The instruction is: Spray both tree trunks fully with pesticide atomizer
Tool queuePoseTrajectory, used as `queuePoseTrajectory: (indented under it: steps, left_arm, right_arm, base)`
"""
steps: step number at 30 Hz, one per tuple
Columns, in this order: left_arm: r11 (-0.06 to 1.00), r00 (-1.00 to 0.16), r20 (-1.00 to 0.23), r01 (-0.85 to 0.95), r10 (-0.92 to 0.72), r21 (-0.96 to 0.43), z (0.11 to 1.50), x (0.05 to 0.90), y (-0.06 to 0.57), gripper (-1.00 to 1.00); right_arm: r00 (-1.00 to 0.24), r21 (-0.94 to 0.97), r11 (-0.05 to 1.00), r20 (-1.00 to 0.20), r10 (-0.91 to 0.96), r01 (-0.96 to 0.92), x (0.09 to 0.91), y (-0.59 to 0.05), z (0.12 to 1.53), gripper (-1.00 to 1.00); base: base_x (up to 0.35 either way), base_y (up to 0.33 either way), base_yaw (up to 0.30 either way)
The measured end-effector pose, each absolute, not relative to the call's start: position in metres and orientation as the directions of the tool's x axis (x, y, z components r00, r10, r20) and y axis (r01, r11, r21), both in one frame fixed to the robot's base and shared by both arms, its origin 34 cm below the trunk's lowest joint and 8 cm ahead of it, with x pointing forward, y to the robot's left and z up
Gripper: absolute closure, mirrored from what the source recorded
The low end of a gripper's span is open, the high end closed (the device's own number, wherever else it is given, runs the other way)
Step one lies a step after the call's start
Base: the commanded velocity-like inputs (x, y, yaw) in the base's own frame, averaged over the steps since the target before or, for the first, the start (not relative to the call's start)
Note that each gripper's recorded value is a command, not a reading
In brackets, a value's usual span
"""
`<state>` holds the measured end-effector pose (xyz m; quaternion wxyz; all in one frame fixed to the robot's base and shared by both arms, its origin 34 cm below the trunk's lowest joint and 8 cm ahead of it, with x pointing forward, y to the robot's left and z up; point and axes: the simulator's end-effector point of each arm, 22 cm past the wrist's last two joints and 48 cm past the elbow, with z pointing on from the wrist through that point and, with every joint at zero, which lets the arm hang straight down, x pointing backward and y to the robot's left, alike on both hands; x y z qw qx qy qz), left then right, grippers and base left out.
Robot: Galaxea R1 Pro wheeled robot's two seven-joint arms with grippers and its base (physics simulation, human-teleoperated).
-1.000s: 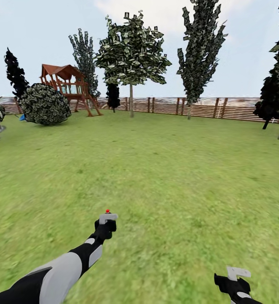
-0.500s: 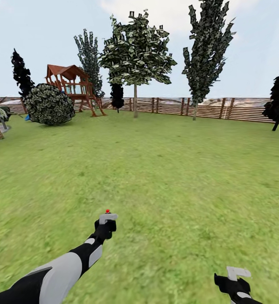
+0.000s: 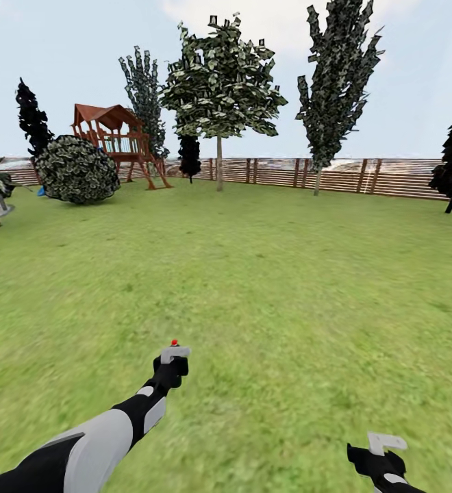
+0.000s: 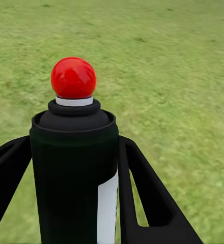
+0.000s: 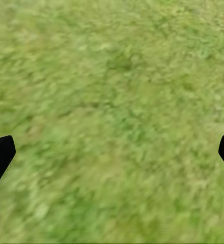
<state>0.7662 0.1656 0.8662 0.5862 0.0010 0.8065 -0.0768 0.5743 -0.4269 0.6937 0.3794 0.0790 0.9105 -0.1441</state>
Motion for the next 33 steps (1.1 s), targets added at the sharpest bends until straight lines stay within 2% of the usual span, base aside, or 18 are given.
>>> queuePoseTrajectory:
  steps: [33]
  left_arm:
    - [0.988, -0.313, -0.946, 0.092, -0.088, -0.123, 0.8663, 0.7662, 0.1657, 1.00]
  right_arm:
    - [-0.700, -0.202, 0.946, -0.714, 0.035, 0.253, 0.5744, -0.4266, 0.6936, -1.00]
  base:
    - [0.350, 0.000, 0.000]
